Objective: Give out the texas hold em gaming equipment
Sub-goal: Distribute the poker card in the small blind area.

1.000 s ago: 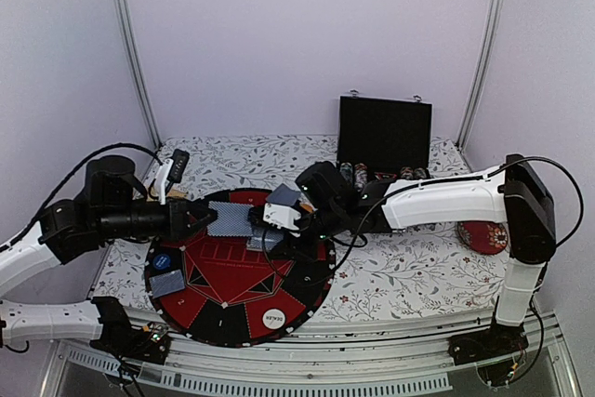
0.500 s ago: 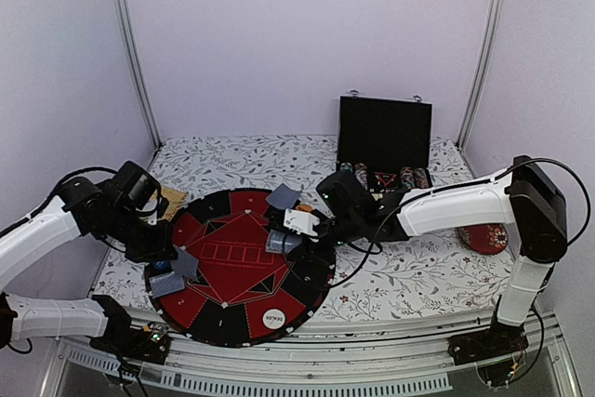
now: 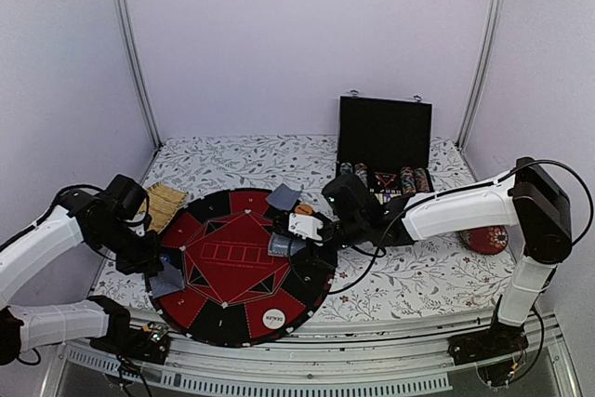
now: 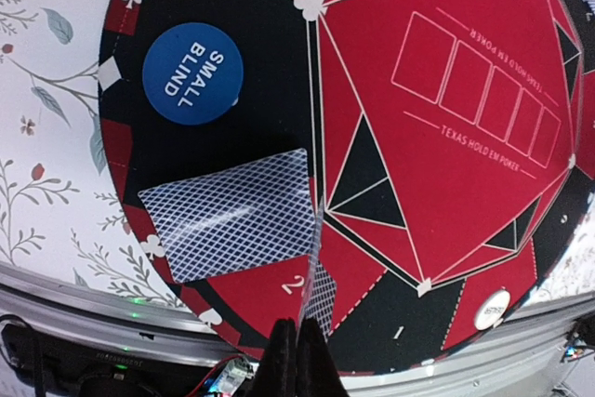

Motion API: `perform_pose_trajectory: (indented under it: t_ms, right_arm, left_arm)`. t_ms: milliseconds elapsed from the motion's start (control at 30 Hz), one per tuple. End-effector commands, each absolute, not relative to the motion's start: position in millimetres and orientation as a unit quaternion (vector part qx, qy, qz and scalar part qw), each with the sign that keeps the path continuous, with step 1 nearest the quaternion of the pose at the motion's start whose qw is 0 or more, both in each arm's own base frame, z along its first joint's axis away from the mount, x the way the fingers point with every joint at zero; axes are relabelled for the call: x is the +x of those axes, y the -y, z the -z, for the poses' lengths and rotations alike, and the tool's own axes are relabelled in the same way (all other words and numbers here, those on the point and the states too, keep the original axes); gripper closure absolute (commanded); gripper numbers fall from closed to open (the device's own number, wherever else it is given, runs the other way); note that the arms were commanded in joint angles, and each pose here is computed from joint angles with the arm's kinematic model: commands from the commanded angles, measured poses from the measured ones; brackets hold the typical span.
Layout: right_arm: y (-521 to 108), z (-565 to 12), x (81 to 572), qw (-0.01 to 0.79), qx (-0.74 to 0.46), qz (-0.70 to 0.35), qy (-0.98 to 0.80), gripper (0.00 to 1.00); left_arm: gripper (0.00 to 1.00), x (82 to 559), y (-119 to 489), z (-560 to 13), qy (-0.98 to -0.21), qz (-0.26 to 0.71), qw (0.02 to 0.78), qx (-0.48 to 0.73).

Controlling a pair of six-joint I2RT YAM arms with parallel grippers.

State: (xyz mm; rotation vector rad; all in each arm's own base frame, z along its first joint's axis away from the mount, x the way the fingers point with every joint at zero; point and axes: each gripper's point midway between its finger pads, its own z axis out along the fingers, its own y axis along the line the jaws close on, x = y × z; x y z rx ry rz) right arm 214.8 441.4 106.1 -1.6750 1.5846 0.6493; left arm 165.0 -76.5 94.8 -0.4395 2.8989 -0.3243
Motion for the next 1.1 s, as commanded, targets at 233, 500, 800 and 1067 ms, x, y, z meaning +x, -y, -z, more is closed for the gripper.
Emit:
perform_pose_trajectory:
  t_ms: [233,500,800,1067]
  right_arm:
    - [-442.4,-132.3,215.2,0.398,-0.649,-0.264,-0.592,0.65]
    - [-440.4,-136.1,215.6,0.404,-0.65,-0.261,-0.588,0.64]
    - [-439.8,-140.4,214.7,0.408,-0.65,-0.265,-0.585,0.64]
    - [-439.3,-142.7,212.9,0.408,-0.65,-0.268,-0.583,0.64]
  left_arm:
    - [1.0,166.9,74.4,-84.4,-0.976,0.116,0.087,-0.163]
    - [0.98,164.3,70.2,-87.0,-0.978,0.101,0.079,-0.166]
    - [0.72,163.9,69.4,-89.1,-0.978,0.099,0.078,-0.167]
    - [0.59,161.9,52.0,-108.6,-0.98,0.05,0.084,-0.176]
